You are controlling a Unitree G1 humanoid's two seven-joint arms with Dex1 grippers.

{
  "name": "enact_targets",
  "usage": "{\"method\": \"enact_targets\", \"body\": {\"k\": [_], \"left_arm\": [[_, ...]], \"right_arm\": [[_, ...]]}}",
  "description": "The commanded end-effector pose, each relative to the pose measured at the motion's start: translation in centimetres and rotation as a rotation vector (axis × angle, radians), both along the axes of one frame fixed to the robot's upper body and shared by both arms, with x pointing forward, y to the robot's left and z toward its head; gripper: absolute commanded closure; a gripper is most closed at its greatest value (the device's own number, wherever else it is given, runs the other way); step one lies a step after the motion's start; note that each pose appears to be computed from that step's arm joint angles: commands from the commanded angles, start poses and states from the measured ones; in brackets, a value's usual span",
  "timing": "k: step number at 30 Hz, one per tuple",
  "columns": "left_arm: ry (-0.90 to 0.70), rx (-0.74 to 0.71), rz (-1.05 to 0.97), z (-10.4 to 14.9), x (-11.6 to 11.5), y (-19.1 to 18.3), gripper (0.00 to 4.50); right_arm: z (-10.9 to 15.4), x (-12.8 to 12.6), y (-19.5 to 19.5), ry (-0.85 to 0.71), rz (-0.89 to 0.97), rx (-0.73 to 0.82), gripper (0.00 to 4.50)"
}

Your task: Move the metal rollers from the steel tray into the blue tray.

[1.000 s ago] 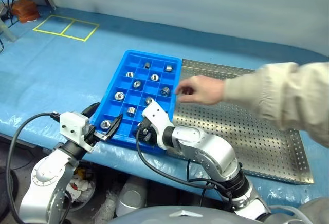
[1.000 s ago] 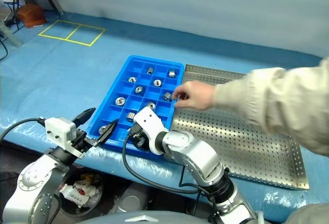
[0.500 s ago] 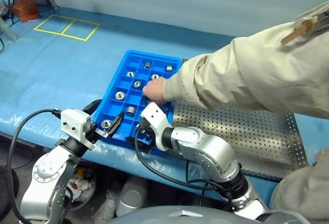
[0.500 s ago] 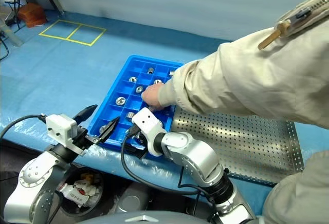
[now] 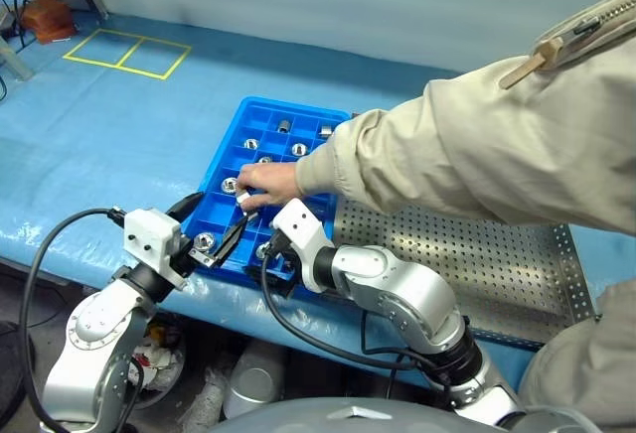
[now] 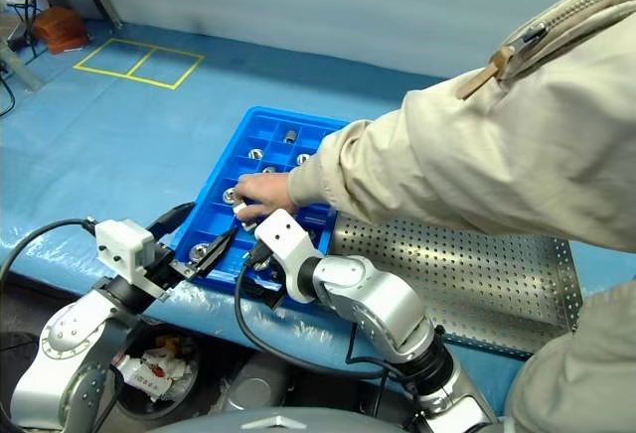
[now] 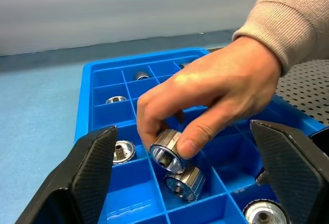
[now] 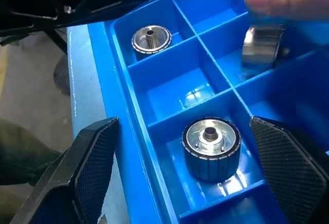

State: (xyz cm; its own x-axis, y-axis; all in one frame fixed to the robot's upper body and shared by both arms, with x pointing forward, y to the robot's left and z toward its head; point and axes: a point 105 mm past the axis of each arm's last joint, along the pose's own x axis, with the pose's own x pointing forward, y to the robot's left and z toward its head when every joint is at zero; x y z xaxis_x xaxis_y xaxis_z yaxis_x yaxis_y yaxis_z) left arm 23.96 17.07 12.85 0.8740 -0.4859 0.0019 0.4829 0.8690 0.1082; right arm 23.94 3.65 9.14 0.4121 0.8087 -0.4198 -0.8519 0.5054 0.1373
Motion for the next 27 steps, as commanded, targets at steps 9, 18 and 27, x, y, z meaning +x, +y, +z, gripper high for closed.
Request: {"method": "enact_targets", "body": {"k": [9,18,27], "left_arm": [[-0.014,-0.007,-0.043,0.61,0.07,-0.49,0.0],[-0.017,-0.005,-0.05,0.57,0.18,-0.7,0.0],[-0.015,-0.005,-0.056,0.53,0.09,-0.75,0.0]], "right_arm": [[1.05,0.1,0.03,-0.046,0.004,0.024,0.22],[0.91,0.11,0.05,-0.048,0.007,0.017,0.22],[1.0,0.03,0.07,-0.051,0.01,0.022,0.22]]}}
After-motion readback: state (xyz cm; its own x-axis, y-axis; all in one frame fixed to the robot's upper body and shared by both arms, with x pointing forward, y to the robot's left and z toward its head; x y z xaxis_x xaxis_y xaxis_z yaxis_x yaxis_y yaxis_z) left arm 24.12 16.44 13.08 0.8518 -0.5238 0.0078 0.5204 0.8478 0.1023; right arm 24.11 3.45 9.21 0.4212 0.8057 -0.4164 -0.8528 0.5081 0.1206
